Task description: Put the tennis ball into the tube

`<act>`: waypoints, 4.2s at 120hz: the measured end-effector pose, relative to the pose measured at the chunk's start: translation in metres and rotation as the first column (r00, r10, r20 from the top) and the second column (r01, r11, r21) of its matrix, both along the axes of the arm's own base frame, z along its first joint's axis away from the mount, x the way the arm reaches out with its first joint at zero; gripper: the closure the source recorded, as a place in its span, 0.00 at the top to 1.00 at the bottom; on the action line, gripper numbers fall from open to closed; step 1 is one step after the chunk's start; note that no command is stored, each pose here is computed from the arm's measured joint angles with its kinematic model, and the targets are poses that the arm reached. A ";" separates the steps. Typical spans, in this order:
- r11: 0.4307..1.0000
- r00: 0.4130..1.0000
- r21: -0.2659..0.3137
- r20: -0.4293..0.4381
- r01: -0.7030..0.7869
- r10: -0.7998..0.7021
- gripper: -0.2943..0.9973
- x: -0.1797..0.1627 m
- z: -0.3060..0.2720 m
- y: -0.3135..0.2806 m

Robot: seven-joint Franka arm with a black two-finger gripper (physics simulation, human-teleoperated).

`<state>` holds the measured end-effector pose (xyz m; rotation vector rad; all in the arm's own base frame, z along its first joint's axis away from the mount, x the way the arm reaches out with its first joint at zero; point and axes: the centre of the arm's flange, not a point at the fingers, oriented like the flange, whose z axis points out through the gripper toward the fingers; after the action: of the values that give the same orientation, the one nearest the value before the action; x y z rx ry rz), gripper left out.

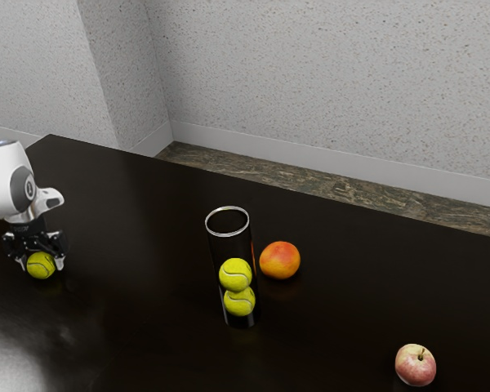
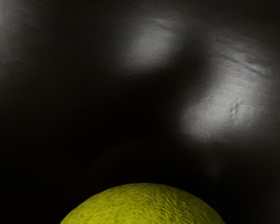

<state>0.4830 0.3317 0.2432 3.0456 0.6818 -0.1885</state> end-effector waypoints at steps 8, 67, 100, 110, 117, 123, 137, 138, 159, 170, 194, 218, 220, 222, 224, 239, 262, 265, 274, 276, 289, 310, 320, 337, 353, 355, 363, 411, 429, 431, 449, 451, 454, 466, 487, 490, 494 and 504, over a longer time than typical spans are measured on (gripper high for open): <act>1.000 1.000 -0.002 -0.002 0.002 -0.002 0.76 0.000 -0.002 0.000; 1.000 1.000 -0.006 0.005 0.021 -0.021 0.56 0.000 0.001 0.000; 0.987 0.975 -0.005 0.157 0.161 -0.159 0.53 0.035 0.116 -0.065; 0.973 0.957 -0.012 0.186 0.231 -0.225 0.54 0.048 0.143 -0.101; 0.958 0.936 -0.004 0.212 0.287 -0.280 0.54 0.066 0.167 -0.129; 0.940 0.913 0.003 0.237 0.341 -0.332 0.54 0.083 0.190 -0.158; 0.891 0.853 0.012 0.285 0.453 -0.438 0.55 0.111 0.238 -0.230; 0.888 0.849 0.012 0.287 0.460 -0.444 0.55 0.113 0.240 -0.235; 0.810 0.768 0.004 0.318 0.586 -0.557 0.55 0.128 0.275 -0.341; 0.787 0.746 -0.013 0.327 0.617 -0.579 0.55 0.126 0.281 -0.380; 0.780 0.752 -0.044 0.304 0.625 -0.585 0.55 0.127 0.267 -0.419; 0.778 0.756 -0.052 0.289 0.626 -0.588 0.55 0.127 0.261 -0.448; 0.780 0.758 -0.053 0.288 0.623 -0.586 0.55 0.127 0.261 -0.449; 0.782 0.760 -0.054 0.287 0.621 -0.584 0.55 0.128 0.260 -0.449; 0.784 0.762 -0.054 0.286 0.619 -0.581 0.55 0.128 0.260 -0.449; 0.786 0.763 -0.054 0.290 0.616 -0.578 0.55 0.123 0.267 -0.458; 0.779 0.763 -0.072 0.275 0.623 -0.585 0.55 0.102 0.267 -0.477; 0.780 0.765 -0.074 0.274 0.621 -0.583 0.55 0.099 0.268 -0.477; 0.787 0.773 -0.079 0.271 0.612 -0.574 0.55 0.092 0.270 -0.475; 0.789 0.775 -0.081 0.270 0.610 -0.571 0.55 0.090 0.270 -0.474; 0.797 0.788 -0.093 0.260 0.596 -0.558 0.55 0.074 0.270 -0.470; 0.810 0.801 -0.098 0.256 0.578 -0.541 0.55 0.071 0.270 -0.469; 0.816 0.807 -0.100 0.254 0.570 -0.533 0.55 0.071 0.270 -0.469; 0.825 0.817 -0.102 0.253 0.556 -0.519 0.55 0.069 0.272 -0.470; 0.828 0.812 -0.079 0.268 0.555 -0.519 0.55 0.063 0.288 -0.470; 0.828 0.810 -0.075 0.269 0.556 -0.520 0.55 0.062 0.290 -0.471; 0.821 0.803 -0.067 0.266 0.567 -0.533 0.55 0.058 0.293 -0.480; 0.790 0.779 -0.067 0.235 0.609 -0.581 0.55 0.042 0.285 -0.528; 0.827 0.815 -0.068 0.232 0.559 -0.531 0.55 0.052 0.285 -0.500; 0.831 0.819 -0.068 0.231 0.553 -0.526 0.55 0.053 0.285 -0.497; 0.856 0.844 -0.071 0.225 0.512 -0.487 0.55 0.060 0.282 -0.476; 0.858 0.846 -0.071 0.225 0.510 -0.484 0.55 0.060 0.281 -0.475; 0.860 0.848 -0.071 0.224 0.506 -0.480 0.55 0.061 0.281 -0.473; 0.864 0.853 -0.072 0.221 0.498 -0.473 0.55 0.063 0.279 -0.471; 0.863 0.853 -0.074 0.216 0.500 -0.476 0.55 0.064 0.276 -0.477; 0.862 0.852 -0.074 0.215 0.501 -0.477 0.55 0.064 0.276 -0.478; 0.861 0.851 -0.074 0.215 0.503 -0.479 0.55 0.064 0.275 -0.480; 0.858 0.849 -0.075 0.214 0.508 -0.484 0.55 0.063 0.275 -0.485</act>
<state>0.5457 -0.1529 0.5182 2.9880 -0.1415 0.0542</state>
